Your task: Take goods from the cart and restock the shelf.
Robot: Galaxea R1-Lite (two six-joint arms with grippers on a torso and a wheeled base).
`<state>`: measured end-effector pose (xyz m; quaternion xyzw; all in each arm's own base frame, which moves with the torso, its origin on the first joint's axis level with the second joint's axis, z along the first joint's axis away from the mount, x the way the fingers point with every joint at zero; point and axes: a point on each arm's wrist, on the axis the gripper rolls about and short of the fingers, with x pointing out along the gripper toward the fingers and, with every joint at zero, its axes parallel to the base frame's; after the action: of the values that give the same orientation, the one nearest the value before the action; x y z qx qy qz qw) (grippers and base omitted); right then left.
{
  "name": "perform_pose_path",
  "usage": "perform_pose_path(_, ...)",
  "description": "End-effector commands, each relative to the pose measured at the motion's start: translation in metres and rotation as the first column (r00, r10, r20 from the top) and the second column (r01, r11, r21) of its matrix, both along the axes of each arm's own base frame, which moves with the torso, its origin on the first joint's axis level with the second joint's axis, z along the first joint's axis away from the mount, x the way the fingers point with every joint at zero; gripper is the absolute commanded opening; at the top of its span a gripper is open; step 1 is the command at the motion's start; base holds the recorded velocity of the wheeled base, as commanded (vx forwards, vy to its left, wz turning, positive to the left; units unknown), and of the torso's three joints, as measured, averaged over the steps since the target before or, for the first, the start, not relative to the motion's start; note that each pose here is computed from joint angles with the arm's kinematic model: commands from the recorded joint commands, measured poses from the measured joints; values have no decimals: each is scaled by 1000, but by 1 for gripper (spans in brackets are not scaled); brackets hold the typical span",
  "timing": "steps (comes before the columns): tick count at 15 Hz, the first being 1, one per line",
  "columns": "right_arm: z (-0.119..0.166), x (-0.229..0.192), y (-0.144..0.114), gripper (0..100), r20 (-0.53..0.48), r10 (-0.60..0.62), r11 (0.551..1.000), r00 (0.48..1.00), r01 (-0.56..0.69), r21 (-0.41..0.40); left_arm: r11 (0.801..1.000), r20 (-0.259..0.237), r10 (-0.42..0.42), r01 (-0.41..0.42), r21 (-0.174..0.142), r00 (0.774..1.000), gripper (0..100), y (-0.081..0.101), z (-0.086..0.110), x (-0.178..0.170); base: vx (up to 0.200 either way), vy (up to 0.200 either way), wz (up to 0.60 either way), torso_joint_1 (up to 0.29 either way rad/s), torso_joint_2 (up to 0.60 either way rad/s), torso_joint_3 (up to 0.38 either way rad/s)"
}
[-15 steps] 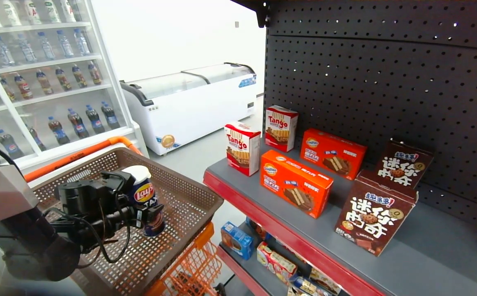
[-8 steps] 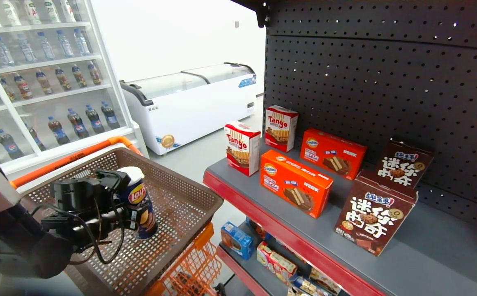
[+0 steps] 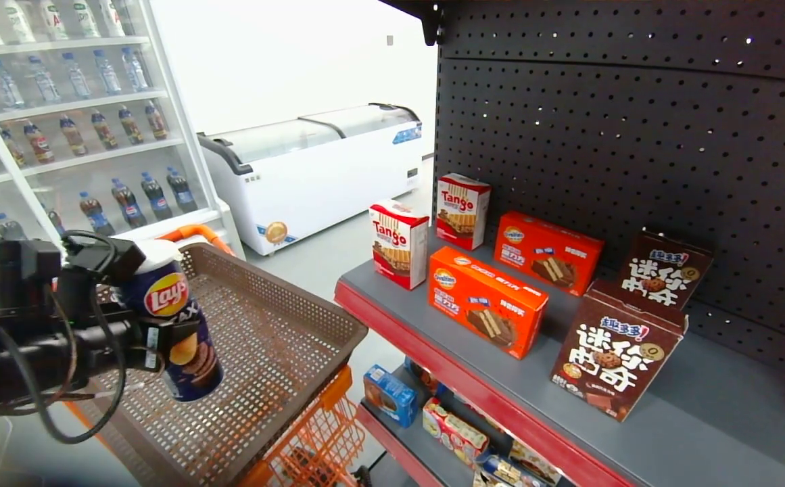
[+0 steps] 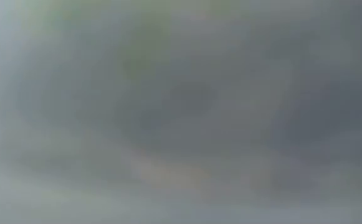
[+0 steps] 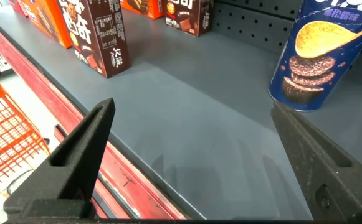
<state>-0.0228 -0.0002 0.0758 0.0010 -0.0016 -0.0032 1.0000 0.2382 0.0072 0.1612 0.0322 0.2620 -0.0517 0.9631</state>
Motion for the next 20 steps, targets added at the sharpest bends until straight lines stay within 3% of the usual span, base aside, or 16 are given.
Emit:
perform_pose_path(1, 0, 0, 0, 100, 0, 0, 1000, 1000, 0, 0, 1000, 90, -11, 12, -11, 996, 0, -5, 43, -94, 0, 0, 0, 0, 0, 0)
perform_pose_path(2, 0, 0, 0, 100, 0, 0, 1000, 1000, 0, 0, 1000, 99, -25, 27, -17, 995, 0, -6, 42, -115, 0, 0, 0, 0, 0, 0)
perform_pose_path(6, 0, 0, 0, 100, 0, 0, 1000, 1000, 0, 0, 998, 229, -56, 58, -3, 972, 0, -10, 23, -181, 0, 0, 0, 0, 0, 0)
perform_pose_path(8, 0, 0, 0, 100, 0, 0, 1000, 1000, 0, 0, 998, 239, -57, 60, -6, 969, 0, -10, 15, -198, 0, 0, 0, 0, 0, 0)
perform_pose_path(12, 0, 0, 0, 100, 0, 0, 1000, 1000, 0, 0, 996, 267, -88, 94, -9, 960, 0, -11, 4, -207, 0, 0, 0, 0, 0, 0)
perform_pose_path(15, 0, 0, 0, 100, -2, 5, 1000, 1000, -5, -3, 993, 320, -103, 116, -19, 942, 0, -12, 11, -205, 0, 0, 0, 0, 0, 0)
perform_pose_path(17, 0, 0, 0, 100, -2, 5, 1000, 1000, -5, -3, 993, 324, -99, 115, -29, 941, 0, -12, 13, -205, 0, 0, 0, 0, 0, 0)
perform_pose_path(20, 0, 0, 0, 100, 0, 5, 1000, 1000, -5, -2, 967, 314, -226, 252, -43, 922, 0, -16, 11, -207, 0, 0, 0, 0, 0, 0)
